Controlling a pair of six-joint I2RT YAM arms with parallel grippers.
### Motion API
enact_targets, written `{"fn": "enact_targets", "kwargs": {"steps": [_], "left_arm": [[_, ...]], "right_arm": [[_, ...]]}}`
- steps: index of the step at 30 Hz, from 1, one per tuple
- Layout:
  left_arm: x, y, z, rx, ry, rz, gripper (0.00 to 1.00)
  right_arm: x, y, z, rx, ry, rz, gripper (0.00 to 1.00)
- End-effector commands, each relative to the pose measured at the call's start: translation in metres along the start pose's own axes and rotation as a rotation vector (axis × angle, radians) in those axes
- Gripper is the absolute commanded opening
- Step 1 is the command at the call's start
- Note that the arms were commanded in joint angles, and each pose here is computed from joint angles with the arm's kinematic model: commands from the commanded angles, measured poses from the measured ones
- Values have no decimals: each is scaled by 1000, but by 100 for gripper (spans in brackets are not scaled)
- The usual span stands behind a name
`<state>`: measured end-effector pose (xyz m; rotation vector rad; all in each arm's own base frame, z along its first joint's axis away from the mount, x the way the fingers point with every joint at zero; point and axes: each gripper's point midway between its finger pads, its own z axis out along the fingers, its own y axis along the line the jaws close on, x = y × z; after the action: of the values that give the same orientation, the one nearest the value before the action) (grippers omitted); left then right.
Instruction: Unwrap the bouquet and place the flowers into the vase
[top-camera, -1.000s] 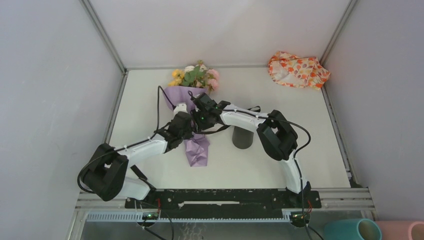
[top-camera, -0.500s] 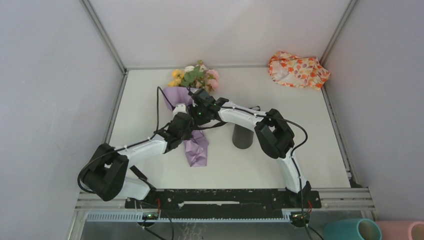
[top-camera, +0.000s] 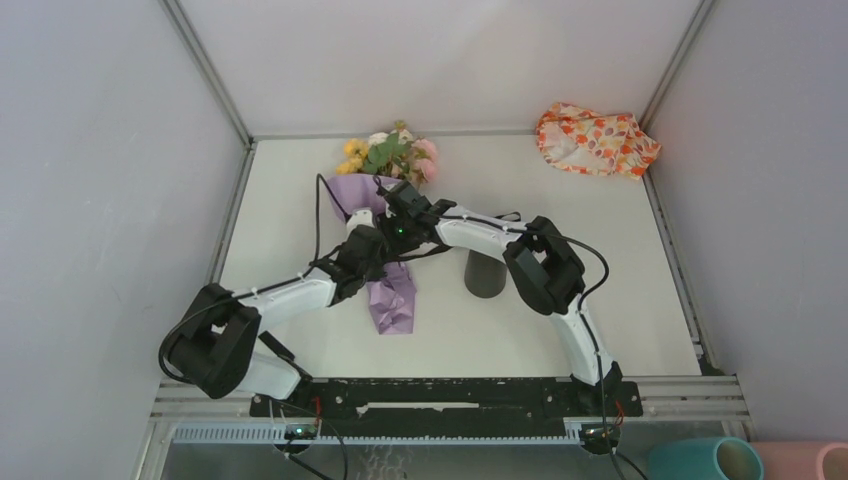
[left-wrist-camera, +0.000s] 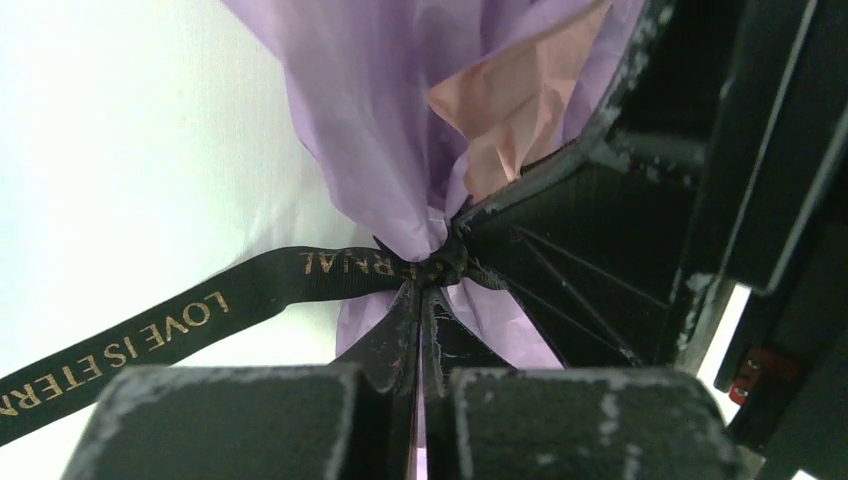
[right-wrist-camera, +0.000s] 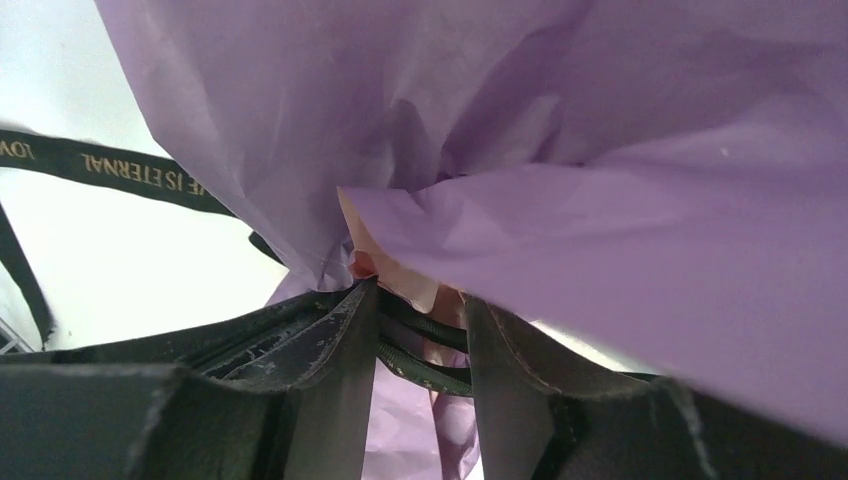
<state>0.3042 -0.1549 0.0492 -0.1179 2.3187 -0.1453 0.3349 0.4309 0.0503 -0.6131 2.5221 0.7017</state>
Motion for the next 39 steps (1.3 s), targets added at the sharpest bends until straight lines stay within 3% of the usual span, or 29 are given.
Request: {"fn": "enact_targets", "kwargs": {"steps": [1,5,7,10,25,39], "left_arm": [[-9,-7,2,17,-16,-19,0],[-9,-8,4,15,-14,-17,0],[-9,-8,4,13,-13,-15,0],[-11,-6,3,2,-17,-12,0],[-3,22,5,-67,-3,-31,0],[-10,57,-6,-151,-26,-58,0]], "right_arm": [[5,15,-13,-29,-13,3,46],[12,14,-11,-22,8,3,41],[15,11,-7,-18,21,6,29],[14,3,-7,12,21,11,0],[-34,-72,-86,177,-128,107,0],[-24,-99,-86,246,-99,146,0]]}}
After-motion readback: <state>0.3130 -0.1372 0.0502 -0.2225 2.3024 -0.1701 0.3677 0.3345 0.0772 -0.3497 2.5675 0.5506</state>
